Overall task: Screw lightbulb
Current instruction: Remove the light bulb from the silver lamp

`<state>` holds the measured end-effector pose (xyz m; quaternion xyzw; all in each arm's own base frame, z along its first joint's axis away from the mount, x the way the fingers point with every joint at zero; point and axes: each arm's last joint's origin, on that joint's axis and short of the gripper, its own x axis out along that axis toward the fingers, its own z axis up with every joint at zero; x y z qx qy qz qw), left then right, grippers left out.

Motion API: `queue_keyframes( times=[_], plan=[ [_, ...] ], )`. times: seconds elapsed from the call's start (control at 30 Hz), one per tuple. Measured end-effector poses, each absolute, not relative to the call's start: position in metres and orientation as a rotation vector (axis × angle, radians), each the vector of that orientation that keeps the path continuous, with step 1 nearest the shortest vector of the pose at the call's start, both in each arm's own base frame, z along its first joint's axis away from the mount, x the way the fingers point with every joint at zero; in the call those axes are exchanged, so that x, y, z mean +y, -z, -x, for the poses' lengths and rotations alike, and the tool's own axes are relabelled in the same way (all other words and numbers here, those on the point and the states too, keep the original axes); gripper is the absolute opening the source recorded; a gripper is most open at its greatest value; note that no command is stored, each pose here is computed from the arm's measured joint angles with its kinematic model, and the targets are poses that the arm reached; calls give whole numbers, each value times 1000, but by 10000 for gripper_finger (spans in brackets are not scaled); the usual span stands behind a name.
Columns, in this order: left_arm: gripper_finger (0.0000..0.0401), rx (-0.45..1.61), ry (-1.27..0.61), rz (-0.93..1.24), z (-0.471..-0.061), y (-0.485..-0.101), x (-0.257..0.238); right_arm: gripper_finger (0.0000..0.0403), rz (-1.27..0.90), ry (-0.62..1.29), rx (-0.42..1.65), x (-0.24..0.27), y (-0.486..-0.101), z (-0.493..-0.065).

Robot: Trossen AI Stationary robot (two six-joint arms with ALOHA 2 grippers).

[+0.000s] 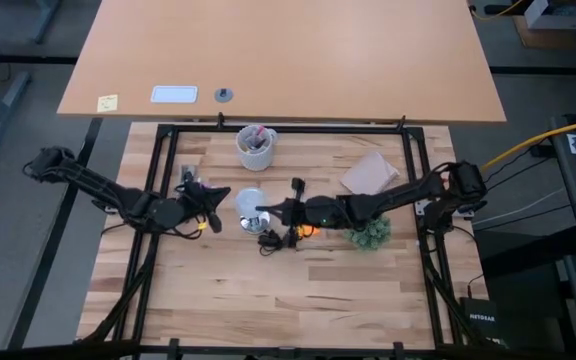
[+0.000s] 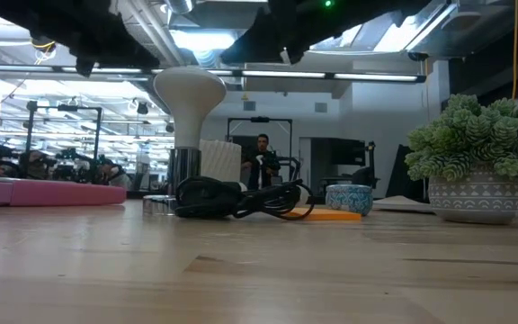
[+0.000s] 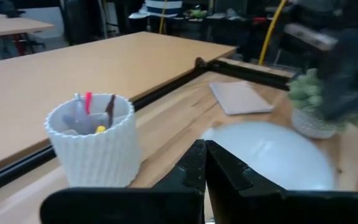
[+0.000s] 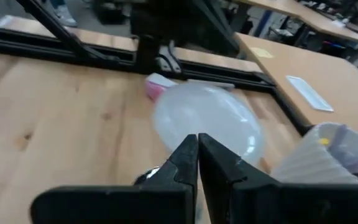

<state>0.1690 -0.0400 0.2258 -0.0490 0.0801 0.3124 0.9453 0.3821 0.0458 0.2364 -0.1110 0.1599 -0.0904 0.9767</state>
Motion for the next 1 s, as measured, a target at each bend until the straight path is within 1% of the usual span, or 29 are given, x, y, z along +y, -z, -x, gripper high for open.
queue_keyframes(
  times=[0.17,0.37,0.57,0.7,1.0],
  plan=[
    [0,190,-657,99,-173,-222,-33,19,210,157,319,59,-235,-381],
    [0,240,-629,104,-181,-214,-28,19,168,161,327,59,-225,-386],
    [0,269,-599,101,-187,-209,-30,19,179,176,360,58,-208,-391],
    [0,272,-590,109,-188,-207,-31,19,184,196,378,54,-201,-394],
    [0,271,-552,143,-186,-207,-38,19,185,261,422,32,-197,-395]
  ],
)
